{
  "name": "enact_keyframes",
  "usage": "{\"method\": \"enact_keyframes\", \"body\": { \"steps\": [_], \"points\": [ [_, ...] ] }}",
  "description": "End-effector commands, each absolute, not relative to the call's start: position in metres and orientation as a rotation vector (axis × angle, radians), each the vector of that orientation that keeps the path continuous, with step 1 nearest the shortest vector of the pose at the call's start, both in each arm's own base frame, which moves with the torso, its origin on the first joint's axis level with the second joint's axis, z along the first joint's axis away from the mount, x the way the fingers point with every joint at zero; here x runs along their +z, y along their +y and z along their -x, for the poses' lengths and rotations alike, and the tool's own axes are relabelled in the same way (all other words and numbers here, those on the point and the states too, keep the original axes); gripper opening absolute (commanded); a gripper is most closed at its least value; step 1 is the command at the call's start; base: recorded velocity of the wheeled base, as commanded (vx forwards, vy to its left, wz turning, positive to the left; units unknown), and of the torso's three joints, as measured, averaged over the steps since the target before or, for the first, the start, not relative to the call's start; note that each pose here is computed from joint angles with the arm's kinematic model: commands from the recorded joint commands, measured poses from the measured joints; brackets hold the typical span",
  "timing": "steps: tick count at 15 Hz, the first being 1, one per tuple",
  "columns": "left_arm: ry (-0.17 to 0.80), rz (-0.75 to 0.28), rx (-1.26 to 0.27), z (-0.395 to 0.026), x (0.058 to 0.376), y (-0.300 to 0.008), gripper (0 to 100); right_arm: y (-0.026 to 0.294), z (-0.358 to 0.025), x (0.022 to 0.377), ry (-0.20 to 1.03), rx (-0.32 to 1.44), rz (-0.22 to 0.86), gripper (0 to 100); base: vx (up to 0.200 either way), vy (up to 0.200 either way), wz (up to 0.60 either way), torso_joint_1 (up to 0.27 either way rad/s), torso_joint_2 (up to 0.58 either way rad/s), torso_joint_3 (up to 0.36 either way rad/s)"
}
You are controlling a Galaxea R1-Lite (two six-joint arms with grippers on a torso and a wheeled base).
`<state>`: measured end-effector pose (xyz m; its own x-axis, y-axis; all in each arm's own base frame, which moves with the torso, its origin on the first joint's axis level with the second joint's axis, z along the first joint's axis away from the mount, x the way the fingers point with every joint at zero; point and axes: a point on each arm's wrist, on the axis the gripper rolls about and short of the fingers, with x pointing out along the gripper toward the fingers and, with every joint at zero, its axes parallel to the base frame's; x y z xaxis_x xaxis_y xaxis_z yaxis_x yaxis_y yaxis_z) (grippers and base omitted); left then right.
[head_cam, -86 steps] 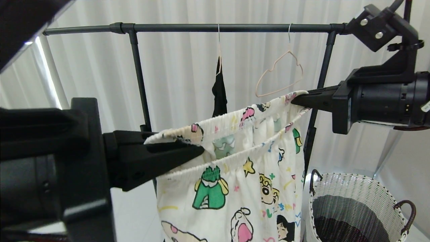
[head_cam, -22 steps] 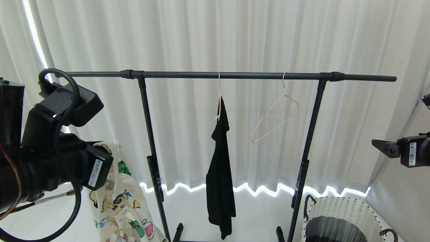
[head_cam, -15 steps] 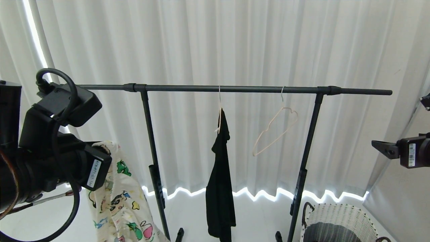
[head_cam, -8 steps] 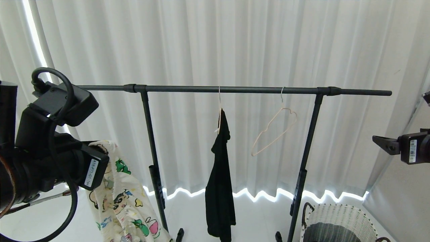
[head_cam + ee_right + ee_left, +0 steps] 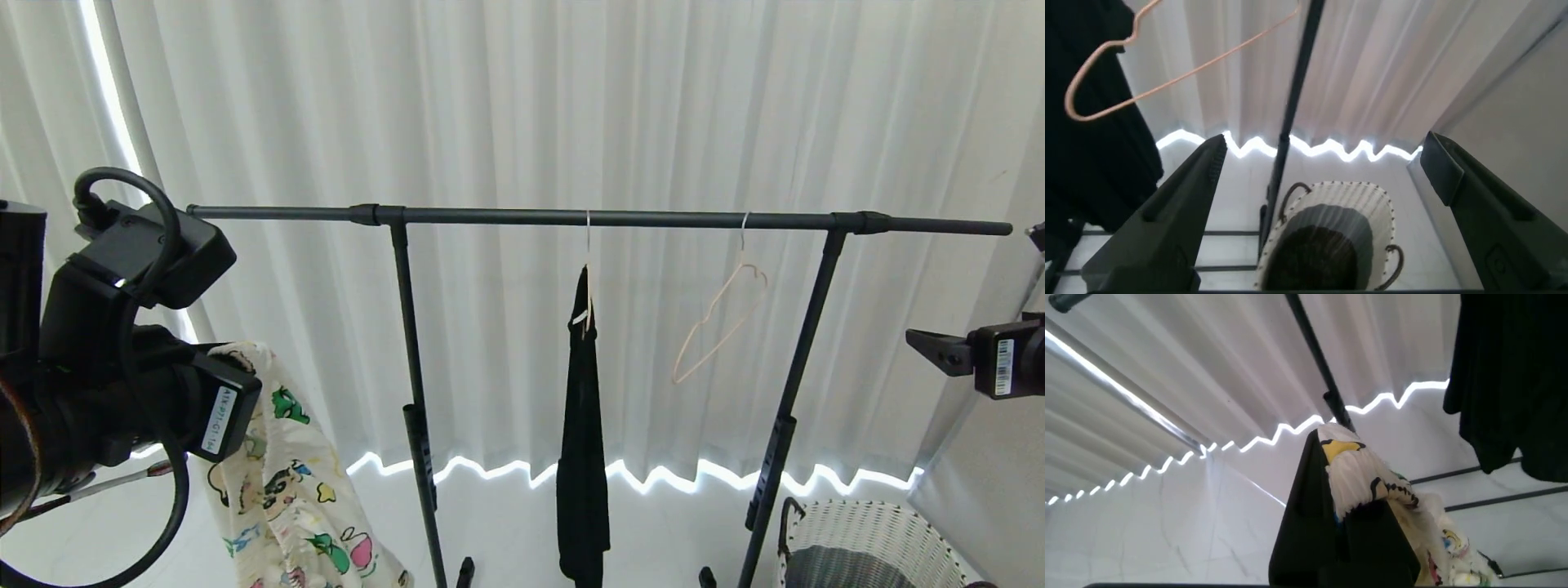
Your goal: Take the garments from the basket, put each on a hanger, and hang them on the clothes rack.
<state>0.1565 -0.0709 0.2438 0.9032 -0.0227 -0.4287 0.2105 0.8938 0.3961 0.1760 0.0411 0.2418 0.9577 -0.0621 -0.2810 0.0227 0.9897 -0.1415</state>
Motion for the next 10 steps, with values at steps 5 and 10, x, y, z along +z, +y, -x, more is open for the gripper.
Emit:
{"method": "enact_keyframes", "body": {
  "steps": [5,10],
  "points": [
    [0.426,-0.448,-0.129,-0.1557,0.2444,-0.0709,0,0.0420,-0.1791,0.2383,0.305,-0.043,0.141,100,0.000,0.000,0.00,0.000,0.00,0.000],
    [0.426,-0.452,-0.130,-0.1560,0.2446,-0.0713,0,0.0432,-0.1856,0.2354,0.323,-0.044,0.142,100,0.040,0.040,0.00,0.000,0.00,0.000]
  ]
}}
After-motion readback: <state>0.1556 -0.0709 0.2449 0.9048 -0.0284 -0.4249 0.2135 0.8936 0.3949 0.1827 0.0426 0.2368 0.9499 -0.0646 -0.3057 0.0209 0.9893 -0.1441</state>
